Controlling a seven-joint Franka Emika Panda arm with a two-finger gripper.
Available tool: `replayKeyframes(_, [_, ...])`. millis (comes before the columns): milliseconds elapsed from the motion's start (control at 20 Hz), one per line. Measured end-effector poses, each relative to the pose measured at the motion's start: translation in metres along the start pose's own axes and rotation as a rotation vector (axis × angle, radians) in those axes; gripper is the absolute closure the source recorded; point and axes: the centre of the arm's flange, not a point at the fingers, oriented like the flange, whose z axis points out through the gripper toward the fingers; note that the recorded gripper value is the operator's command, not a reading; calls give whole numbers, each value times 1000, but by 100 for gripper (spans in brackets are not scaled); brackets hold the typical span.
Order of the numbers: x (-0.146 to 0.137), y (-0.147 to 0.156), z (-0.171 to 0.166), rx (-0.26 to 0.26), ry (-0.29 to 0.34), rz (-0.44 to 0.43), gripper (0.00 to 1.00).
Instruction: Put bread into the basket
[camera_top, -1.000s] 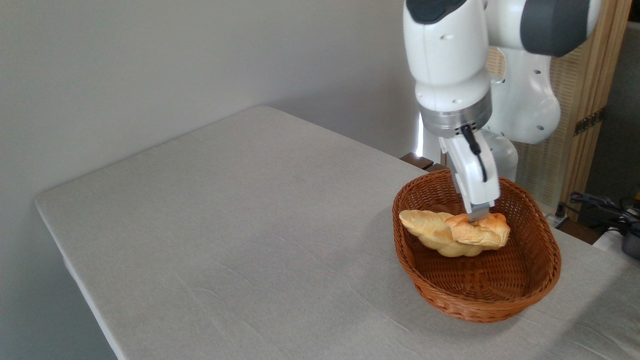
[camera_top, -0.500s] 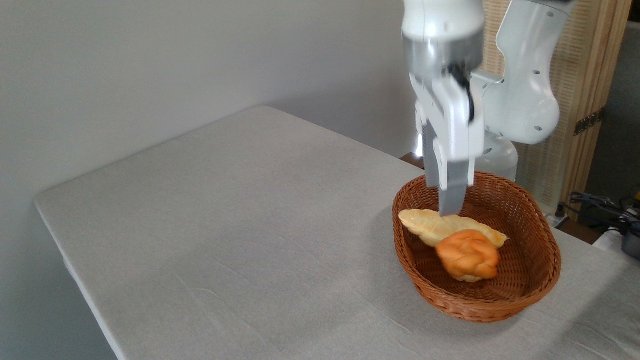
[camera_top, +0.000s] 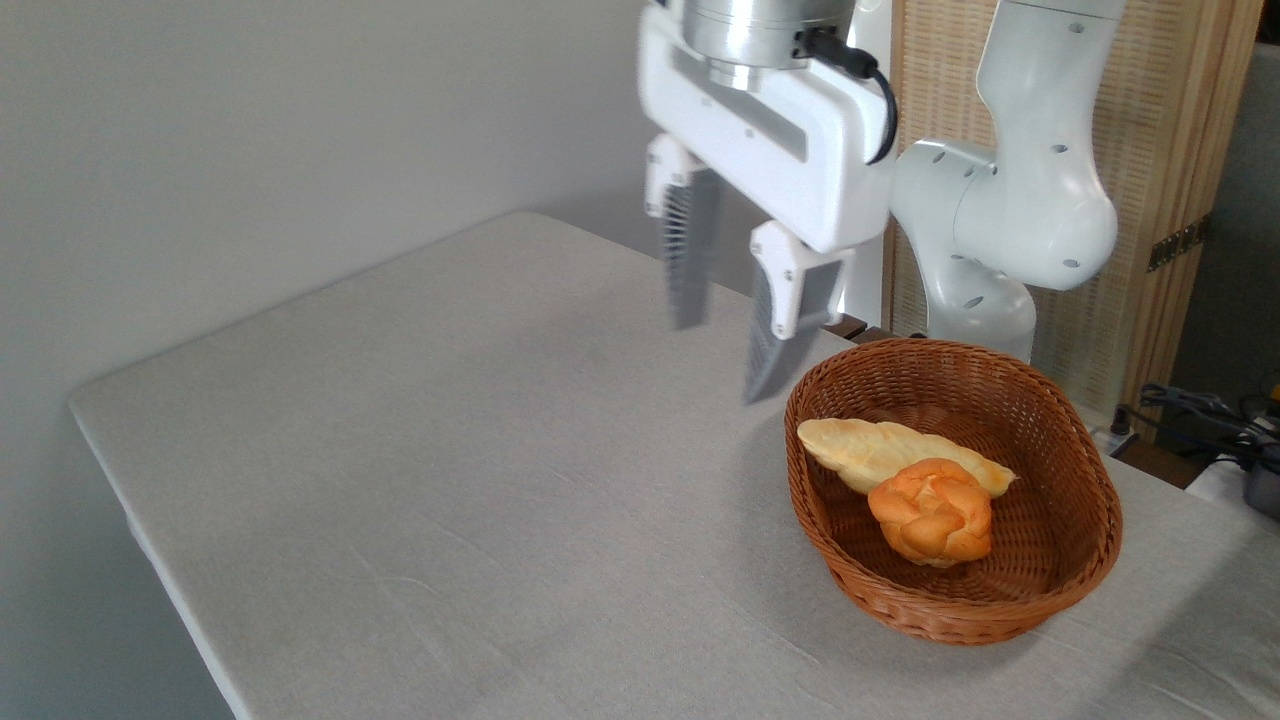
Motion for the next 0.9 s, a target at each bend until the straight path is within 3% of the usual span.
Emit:
replayKeyframes(100, [22, -7, -1, -9, 28, -151, 0])
replayKeyframes(150, [38, -6, 1, -8, 25, -182, 0])
replayKeyframes(350, [112, 23, 22, 1, -41, -193, 0])
replayKeyframes(500, [145, 42, 37, 39, -114, -158, 0])
replayKeyframes(650, [159, 45, 44, 47, -134, -155, 0])
replayKeyframes(900, [156, 33, 40, 55, -129, -172, 0])
